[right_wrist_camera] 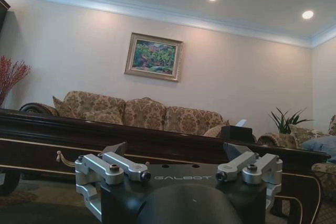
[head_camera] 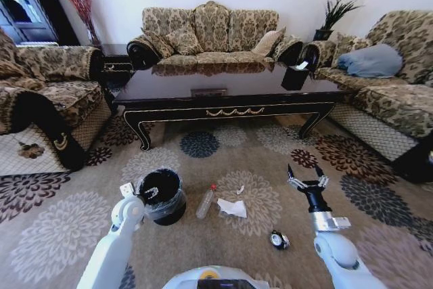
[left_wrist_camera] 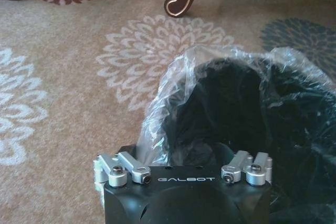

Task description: Move to the front of the table and pick up the trash from the floor, then place it into the trash bin.

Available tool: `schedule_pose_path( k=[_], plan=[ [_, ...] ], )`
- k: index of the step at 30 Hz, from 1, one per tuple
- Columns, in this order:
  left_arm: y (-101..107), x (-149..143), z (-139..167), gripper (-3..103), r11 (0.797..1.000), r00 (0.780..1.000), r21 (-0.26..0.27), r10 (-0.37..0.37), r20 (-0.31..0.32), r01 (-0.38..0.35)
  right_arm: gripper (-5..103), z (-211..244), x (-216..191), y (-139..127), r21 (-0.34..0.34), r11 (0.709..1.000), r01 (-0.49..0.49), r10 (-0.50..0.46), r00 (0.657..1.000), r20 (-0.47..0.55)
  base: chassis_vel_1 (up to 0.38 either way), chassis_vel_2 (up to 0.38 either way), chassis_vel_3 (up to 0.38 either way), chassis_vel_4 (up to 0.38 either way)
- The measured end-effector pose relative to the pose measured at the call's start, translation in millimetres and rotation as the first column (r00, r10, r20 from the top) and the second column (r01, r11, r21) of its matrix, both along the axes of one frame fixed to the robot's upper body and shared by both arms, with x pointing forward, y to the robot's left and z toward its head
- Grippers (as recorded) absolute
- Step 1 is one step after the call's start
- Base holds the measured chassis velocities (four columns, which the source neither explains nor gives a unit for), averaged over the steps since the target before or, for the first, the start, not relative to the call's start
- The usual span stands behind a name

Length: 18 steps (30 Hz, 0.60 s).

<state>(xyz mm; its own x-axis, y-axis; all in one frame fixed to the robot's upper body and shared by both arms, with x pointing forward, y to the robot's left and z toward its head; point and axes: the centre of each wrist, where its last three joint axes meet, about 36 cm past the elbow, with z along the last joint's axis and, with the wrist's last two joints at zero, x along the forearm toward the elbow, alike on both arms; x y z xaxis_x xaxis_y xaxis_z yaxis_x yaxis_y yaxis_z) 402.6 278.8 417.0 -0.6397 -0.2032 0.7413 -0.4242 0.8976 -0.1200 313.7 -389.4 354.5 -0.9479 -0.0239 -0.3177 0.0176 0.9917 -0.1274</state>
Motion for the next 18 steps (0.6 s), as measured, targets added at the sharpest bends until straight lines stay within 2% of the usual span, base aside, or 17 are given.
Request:
schedule_pose_path(
  k=[2,5,8,11,14,16,17,18],
  plan=[
    [0,-2,-2,74,1.000,1.000,0.007,0.001,-0.006,-0.001,100,-1,0,1,0.002,1.000,0.000,0.000,1.000,0.000,0.000,0.000,0.000,0.000],
    [0,-4,-3,68,1.000,1.000,0.011,0.001,-0.009,-0.001,100,-1,0,2,0.004,1.000,-0.001,0.001,1.000,0.000,0.000,0.000,0.000,0.000],
    [2,-4,-4,52,1.000,1.000,0.014,0.006,-0.013,-0.005,100,-1,0,2,0.004,1.000,-0.001,0.001,1.000,-0.001,0.000,0.000,0.000,0.000],
    [2,-5,-4,46,1.000,1.000,0.016,0.007,-0.015,-0.007,100,-1,0,2,0.003,1.000,-0.002,0.002,1.000,-0.001,0.000,0.000,0.000,0.000],
    [4,-7,-6,30,1.000,1.000,0.020,0.010,-0.020,-0.010,100,-1,-1,1,0.000,1.000,-0.001,0.001,1.000,0.000,0.000,0.000,0.000,0.000],
    [4,-9,-6,30,1.000,1.000,0.022,0.010,-0.022,-0.010,100,-1,-1,1,0.000,1.000,-0.001,0.001,1.000,0.000,0.000,0.000,0.000,0.000],
    [5,-10,-7,20,1.000,1.000,0.027,0.011,-0.025,-0.011,100,-1,-1,1,0.001,1.000,0.000,0.000,1.000,0.001,0.000,0.000,0.000,0.000],
    [6,-12,-8,20,0.999,1.000,0.033,0.013,-0.029,-0.012,100,-1,-1,1,0.002,1.000,0.001,-0.001,1.000,0.001,0.000,0.000,0.000,0.000]
  ],
)
